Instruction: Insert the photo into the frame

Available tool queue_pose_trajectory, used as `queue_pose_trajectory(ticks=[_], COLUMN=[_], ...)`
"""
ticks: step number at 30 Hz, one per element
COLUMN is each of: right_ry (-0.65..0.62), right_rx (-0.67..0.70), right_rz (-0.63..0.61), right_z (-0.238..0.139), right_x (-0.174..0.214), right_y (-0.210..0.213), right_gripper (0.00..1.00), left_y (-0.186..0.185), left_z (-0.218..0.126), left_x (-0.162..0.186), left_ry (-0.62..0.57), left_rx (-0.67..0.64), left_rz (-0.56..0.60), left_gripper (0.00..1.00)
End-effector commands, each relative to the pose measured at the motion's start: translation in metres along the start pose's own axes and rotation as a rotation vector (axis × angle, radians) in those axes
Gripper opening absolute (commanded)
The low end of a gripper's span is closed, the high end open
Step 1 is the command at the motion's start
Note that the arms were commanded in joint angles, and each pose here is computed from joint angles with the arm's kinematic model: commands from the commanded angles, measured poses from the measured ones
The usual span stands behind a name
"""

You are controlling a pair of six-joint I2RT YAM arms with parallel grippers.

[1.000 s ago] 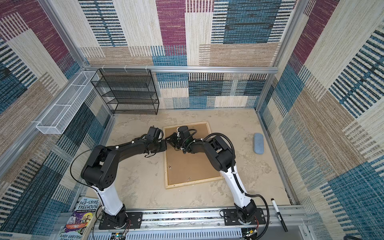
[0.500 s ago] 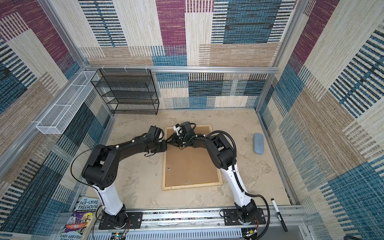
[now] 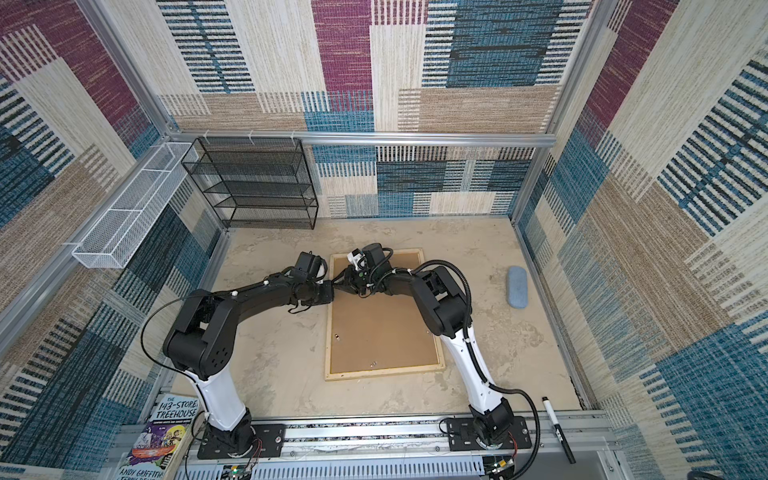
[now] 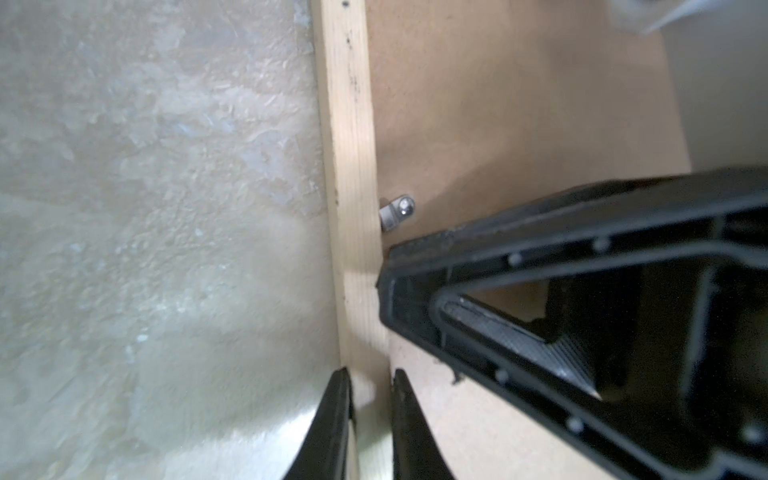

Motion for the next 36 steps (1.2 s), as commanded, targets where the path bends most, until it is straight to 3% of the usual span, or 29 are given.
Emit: queue_pose_trajectory(ticks=[1,14,27,32,36], right_ry=[-0.037,-0.203,-0.223,-0.217,-0.183], right_rx=[0.101,0.162,0.123,0.104,0.047], right_rz=[0.095,0.220,0.295,0.259,0.176], right_z=[0.002,-0.011,-0.001,-0.004,-0.013], right_x=[-0.002,-0.009,-0.005,-0.005,-0.007], right_y=[-0.026,-0.046,-0.047,-0.040,-0.024], right_gripper=[0.29,0.28,0.27,0.27,0.29], left_y=[-0.010,-0.022,-0.038,-0.021,-0.001], left_z=[0.000,0.000,0.008,0.011,0.015], left_x=[0.008,0.015,0.025,0.020,0.011], left_ry=[0.038,0.055,0.081,0.065,0.061], left_rx=[0.067,0.112,0.139,0.028,-0.041], left_rz=[0.065,0.107,0.151,0.110,0.013], left_gripper=[0.00,0.00,0.00,0.00,0.00])
Point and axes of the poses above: each gripper's point midway between its finger pads, its own z axis out along the fingers, its own y axis along the line the jaws close on, x = y × z, the point moved 2 cm from there along -z, back along the fingers, and after that the axes turned 8 degrees about -z, right-handed, at the moved point
